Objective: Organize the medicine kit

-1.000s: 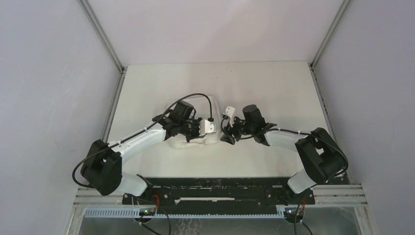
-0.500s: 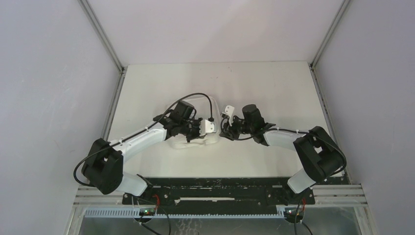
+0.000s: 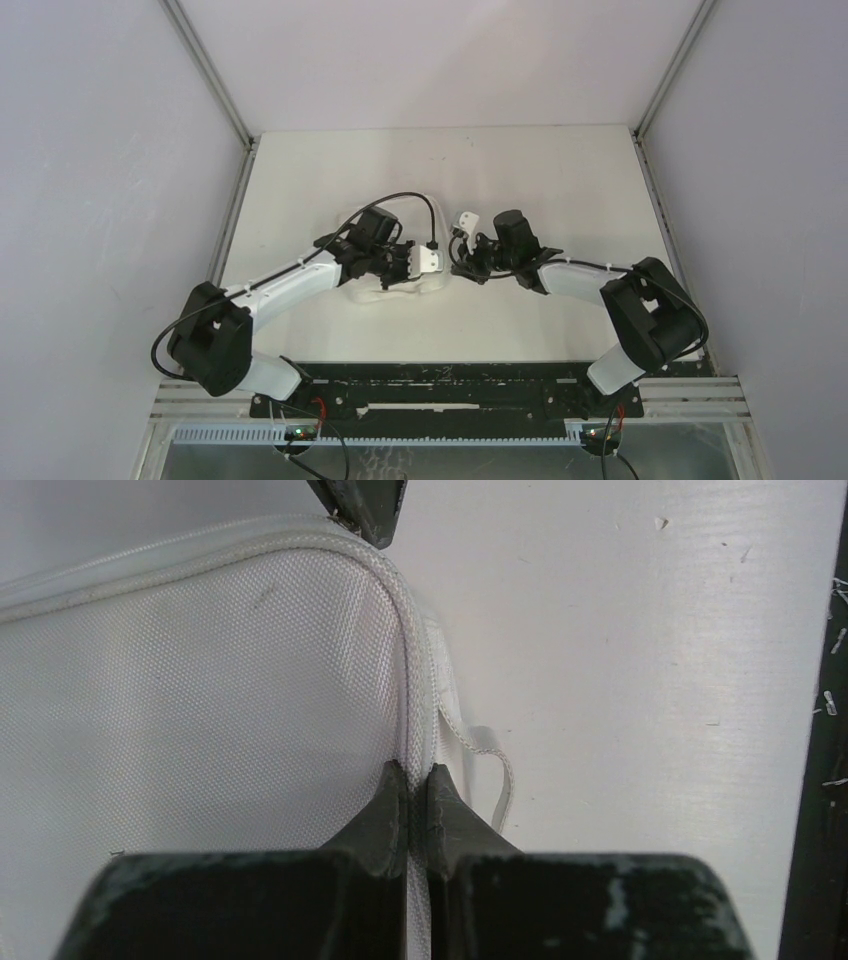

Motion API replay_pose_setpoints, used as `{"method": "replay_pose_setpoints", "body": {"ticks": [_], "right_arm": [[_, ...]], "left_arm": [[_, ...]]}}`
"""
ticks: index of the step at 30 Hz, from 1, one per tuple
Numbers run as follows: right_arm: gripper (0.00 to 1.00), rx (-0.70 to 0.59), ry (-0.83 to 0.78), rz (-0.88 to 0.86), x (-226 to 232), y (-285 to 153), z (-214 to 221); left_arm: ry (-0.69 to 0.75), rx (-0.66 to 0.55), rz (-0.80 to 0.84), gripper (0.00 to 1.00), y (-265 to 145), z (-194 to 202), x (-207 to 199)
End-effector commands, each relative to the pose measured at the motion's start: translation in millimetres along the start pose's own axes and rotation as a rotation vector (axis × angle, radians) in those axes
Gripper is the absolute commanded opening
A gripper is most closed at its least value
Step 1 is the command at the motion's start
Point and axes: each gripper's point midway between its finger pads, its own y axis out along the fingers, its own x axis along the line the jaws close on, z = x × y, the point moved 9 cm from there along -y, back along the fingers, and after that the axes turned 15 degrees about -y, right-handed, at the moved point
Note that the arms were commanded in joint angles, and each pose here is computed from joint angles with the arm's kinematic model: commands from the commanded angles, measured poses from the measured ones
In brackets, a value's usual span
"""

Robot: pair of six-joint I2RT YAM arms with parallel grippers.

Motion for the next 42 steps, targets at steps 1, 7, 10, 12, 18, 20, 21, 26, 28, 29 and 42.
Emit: {"method": "replay_pose_setpoints", "body": {"ticks": [1, 7, 10, 12, 18, 20, 21, 26, 28, 29, 42], "right_arm": [[0.00, 0.029, 0.056, 0.158, -31.0, -13.9, -18.9], [0.00, 0.081, 0.130, 0.246, -46.6, -21.9, -22.2], [0.00, 0.113, 0.152, 0.292, -52.3, -25.0, -21.2], [0.00, 0.137, 0.169, 0.328, -56.5, -28.2, -20.7], [0.00, 0.189, 0.172, 0.425, -66.6, -37.3, -21.6], [0.00, 0.211, 0.169, 0.460, -71.1, -39.8, -21.0], [0.00, 0.221, 0.174, 0.473, -73.5, -41.1, -20.2], [0.00, 0.259, 0.181, 0.531, -90.7, -43.6, -17.8], [0.00, 0.276, 0.186, 0.553, -96.6, -43.3, -16.6], [0.00, 0.284, 0.193, 0.562, -99.4, -43.4, -15.9], [0.00, 0.204, 0.174, 0.445, -107.6, -42.7, -23.0]], "left_arm": [[0.028, 0.067, 0.029, 0.00, -2.1, 7.0, -11.3], [0.100, 0.147, 0.079, 0.00, 2.9, 9.3, -22.7], [0.117, 0.157, 0.111, 0.00, 3.1, 10.7, -26.2], [0.122, 0.172, 0.113, 0.00, 2.7, 11.5, -27.0], [0.117, 0.223, 0.114, 0.00, 1.0, 12.0, -27.6], [0.116, 0.234, 0.112, 0.00, 0.6, 13.0, -27.9], [0.118, 0.239, 0.108, 0.00, 0.6, 13.9, -27.3], [0.141, 0.259, 0.094, 0.00, -0.4, 15.7, -28.3], [0.148, 0.272, 0.094, 0.00, -0.2, 16.5, -29.3], [0.152, 0.280, 0.094, 0.00, 0.3, 17.1, -29.9], [0.250, 0.291, 0.137, 0.00, -4.2, 15.9, -43.1]]}}
